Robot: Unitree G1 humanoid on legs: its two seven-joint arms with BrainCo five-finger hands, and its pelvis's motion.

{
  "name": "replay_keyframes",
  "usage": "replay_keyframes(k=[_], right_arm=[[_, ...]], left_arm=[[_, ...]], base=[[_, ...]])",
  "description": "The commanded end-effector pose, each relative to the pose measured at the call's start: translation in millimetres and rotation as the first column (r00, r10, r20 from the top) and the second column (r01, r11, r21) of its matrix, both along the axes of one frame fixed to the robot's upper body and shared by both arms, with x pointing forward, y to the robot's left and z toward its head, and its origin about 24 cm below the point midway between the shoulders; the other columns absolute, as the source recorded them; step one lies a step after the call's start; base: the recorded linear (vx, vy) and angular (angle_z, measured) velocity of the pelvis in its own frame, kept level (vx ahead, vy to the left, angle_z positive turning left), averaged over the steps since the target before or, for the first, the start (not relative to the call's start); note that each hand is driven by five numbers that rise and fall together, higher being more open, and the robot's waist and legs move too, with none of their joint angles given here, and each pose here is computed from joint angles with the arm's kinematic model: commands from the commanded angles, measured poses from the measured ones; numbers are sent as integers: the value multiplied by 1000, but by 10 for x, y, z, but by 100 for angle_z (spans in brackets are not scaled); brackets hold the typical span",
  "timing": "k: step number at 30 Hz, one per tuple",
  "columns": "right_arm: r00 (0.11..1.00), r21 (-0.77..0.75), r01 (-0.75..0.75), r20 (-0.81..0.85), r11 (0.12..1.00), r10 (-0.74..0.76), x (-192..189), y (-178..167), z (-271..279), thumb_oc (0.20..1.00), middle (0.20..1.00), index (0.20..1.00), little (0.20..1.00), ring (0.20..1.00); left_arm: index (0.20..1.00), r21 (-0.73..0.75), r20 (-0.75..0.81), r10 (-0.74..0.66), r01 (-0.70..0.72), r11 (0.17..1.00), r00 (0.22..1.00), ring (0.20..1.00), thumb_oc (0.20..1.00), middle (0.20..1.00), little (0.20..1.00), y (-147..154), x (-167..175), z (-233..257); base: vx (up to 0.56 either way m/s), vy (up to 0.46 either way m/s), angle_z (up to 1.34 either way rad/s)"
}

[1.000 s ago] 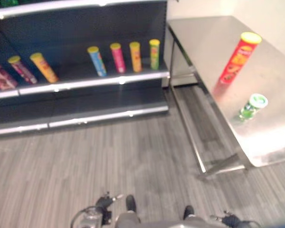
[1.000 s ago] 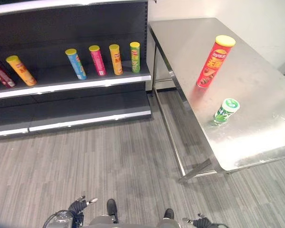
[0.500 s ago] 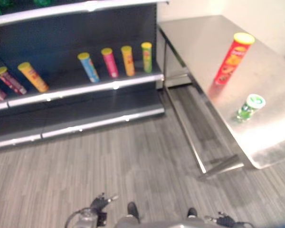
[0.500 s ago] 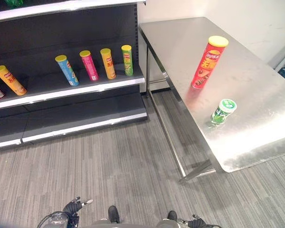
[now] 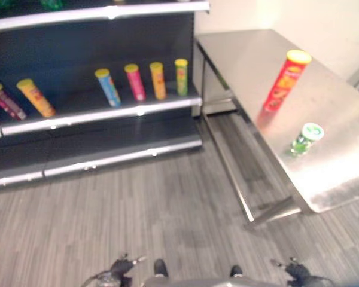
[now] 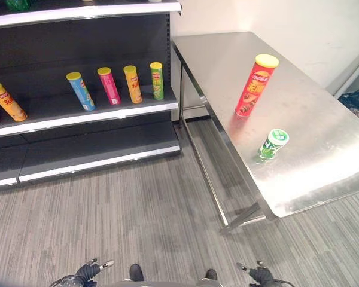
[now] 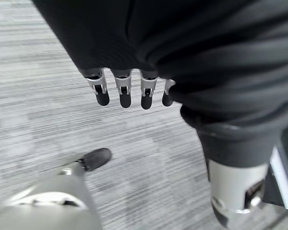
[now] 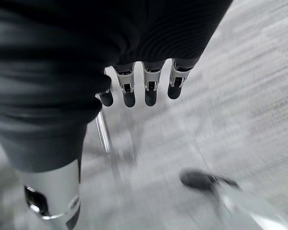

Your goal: Put the goods on the table back onto the shelves and tidy them up.

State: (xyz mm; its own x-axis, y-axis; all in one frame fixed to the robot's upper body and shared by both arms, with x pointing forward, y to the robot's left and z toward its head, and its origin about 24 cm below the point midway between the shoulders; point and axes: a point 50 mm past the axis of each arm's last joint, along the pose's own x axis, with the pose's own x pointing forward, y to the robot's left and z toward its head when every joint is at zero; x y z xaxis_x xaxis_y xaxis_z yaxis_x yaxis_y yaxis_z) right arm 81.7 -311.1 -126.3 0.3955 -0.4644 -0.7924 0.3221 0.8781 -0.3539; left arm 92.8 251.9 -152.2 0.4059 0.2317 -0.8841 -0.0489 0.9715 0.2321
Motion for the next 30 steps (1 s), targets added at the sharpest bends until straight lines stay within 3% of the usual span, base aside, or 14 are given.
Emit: replay_keyframes(k=[1, 5, 6, 10, 11, 17, 19, 26, 30], right_arm=[[974, -148, 164, 180, 975, -136, 147, -477, 361, 1000, 1000, 1000, 1000, 1000], [920, -293, 271, 360, 917, -157, 172, -907, 858, 1000, 1000, 1000, 1000, 1000], [883, -375, 261, 465, 890, -62, 346, -1018, 1206, 1000, 1000, 1000, 1000, 1000], [790, -468, 277, 608, 839, 78, 572, -1123, 1748, 1000, 1000, 1000, 1000, 1000], [733, -538, 267, 652, 800, 193, 716, -1171, 2115, 1000, 1000, 1000, 1000, 1000], [602, -654, 241, 680, 717, 419, 1044, -1131, 2802, 1000, 1000, 1000, 1000, 1000], [564, -702, 160, 642, 695, 519, 1241, -1047, 3001, 1000, 1000, 1000, 1000, 1000], [580, -728, -59, 532, 683, 617, 1585, -917, 2971, 1000, 1000, 1000, 1000, 1000], [582, -730, -108, 504, 675, 638, 1664, -882, 2949, 1000, 1000, 1000, 1000, 1000]], left_arm=[[1000, 41, 59, -5, 3, 999, 998, 1000, 1000, 1000, 1000, 68, 220, 71], [1000, 36, 52, 3, -5, 999, 999, 1000, 1000, 1000, 1000, 61, 185, 59], [1000, 33, 52, 0, -1, 999, 999, 1000, 1000, 1000, 1000, 47, 184, 55], [1000, 22, 58, -12, 11, 1000, 998, 1000, 1000, 1000, 1000, 15, 177, 49], [1000, 16, 57, -26, 25, 1000, 998, 1000, 1000, 1000, 1000, 12, 157, 47], [1000, 15, 63, -60, 60, 998, 996, 1000, 1000, 1000, 1000, 16, 152, 59], [1000, 12, 65, -63, 62, 998, 996, 1000, 1000, 1000, 1000, 29, 134, 62], [1000, 9, 53, -76, 76, 997, 996, 1000, 1000, 1000, 1000, 64, 81, 65], [1000, 8, 48, -73, 73, 997, 996, 1000, 1000, 1000, 1000, 81, 55, 65]], base=[[46, 28, -4], [45, 22, -3], [19, 11, -5], [13, 4, -5], [19, -4, -12], [2, -9, 0], [2, -40, 7], [1, -41, 7], [12, -34, 9]])
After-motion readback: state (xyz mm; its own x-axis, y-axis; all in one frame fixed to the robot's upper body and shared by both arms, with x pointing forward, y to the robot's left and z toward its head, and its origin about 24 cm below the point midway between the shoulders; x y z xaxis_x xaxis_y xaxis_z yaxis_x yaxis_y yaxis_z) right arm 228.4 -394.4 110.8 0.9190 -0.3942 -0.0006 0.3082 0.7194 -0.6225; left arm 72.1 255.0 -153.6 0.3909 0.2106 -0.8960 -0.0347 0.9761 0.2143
